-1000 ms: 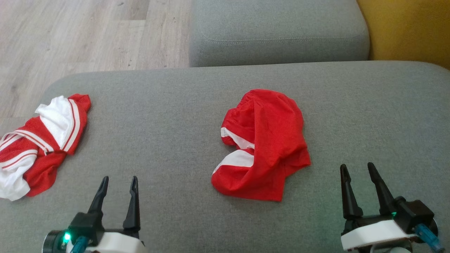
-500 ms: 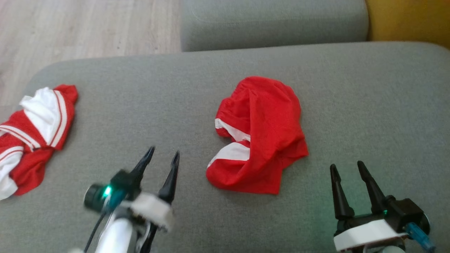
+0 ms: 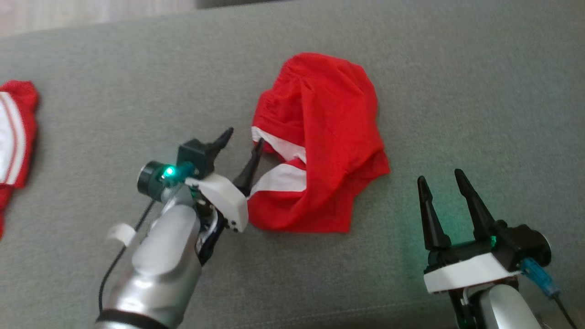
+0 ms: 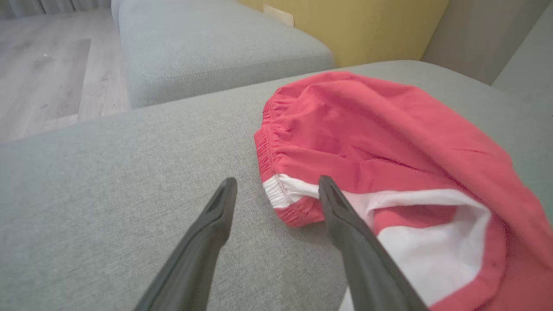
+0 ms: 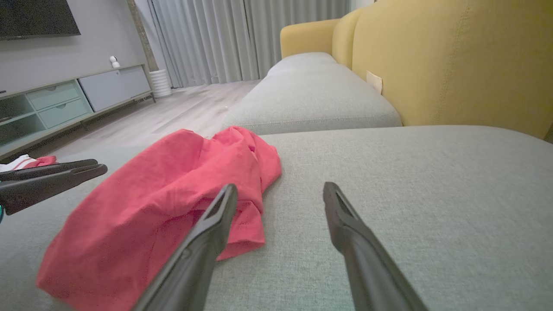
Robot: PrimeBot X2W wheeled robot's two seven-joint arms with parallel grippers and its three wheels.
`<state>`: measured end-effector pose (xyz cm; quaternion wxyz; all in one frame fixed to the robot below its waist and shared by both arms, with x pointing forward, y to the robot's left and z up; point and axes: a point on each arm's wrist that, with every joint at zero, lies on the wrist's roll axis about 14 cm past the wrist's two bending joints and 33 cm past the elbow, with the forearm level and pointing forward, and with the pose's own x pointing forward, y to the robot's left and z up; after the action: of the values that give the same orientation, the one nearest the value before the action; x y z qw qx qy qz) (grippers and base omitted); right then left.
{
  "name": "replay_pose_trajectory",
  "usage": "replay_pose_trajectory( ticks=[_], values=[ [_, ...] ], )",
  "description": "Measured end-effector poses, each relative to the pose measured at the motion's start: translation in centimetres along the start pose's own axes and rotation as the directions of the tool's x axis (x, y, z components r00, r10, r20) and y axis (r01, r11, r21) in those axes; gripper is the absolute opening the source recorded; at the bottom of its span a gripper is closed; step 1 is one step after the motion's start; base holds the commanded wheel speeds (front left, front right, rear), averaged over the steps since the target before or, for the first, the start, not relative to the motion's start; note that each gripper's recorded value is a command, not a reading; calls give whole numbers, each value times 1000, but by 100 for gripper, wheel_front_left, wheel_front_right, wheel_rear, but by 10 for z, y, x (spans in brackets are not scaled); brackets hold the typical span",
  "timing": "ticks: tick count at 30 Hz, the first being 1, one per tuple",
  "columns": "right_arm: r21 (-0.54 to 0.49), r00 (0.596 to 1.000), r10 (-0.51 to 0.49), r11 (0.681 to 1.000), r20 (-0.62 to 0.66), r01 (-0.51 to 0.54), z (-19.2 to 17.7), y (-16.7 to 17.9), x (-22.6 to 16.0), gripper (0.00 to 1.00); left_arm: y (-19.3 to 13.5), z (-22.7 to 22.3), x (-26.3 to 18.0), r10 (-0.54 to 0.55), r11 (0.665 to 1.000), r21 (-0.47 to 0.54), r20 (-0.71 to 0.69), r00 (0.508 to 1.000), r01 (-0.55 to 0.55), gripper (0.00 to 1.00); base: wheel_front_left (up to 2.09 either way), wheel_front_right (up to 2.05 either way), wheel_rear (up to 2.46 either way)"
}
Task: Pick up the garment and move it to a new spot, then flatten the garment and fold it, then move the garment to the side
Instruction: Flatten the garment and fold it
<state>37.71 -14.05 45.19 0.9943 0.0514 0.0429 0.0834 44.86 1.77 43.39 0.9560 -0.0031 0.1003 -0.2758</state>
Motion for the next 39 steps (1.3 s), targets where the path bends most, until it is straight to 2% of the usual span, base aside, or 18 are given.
replay_pose_trajectory(
  ticks=[8, 17, 18, 19, 26, 30, 35, 39],
  values=[
    [-4, 999, -37, 999, -22, 37, -7, -13, 3, 100, -3, -16, 28, -41, 999, -18, -60, 997, 40, 100, 0, 0, 0],
    [-1, 998, -59, 998, -27, 59, -8, -20, 2, 100, 3, -51, 31, -31, 999, -16, -178, 984, 29, 100, 0, 0, 0],
    [-2, 998, -58, 998, -23, 58, -7, -20, 4, 100, 4, -50, 33, -32, 999, -14, -176, 984, 30, 35, 0, 0, 0],
    [-2, 998, -57, 998, -20, 57, -6, -20, 5, 100, 4, -49, 34, -34, 999, -9, -174, 984, 33, 0, 0, 0, 0],
    [15, 998, -58, 998, 4, 58, 2, -19, 3, 100, -7, -24, 37, -68, 997, 32, -115, 991, 72, 0, 0, 0, 0],
    [31, 998, -60, 998, 32, 59, 11, -18, -2, 100, -44, 15, 40, -181, 978, 103, -12, 983, 181, 0, 0, 0, 0],
    [45, 996, -59, 997, 65, 56, 22, -15, -9, 100, -108, 79, 36, -371, 922, 173, 142, 918, 346, 0, 0, 0, 0],
    [58, 995, -68, 996, 78, 64, 26, -16, -16, 100, -140, 149, 45, -473, 874, 251, 251, 845, 415, 0, 0, 0, 0]
  ],
)
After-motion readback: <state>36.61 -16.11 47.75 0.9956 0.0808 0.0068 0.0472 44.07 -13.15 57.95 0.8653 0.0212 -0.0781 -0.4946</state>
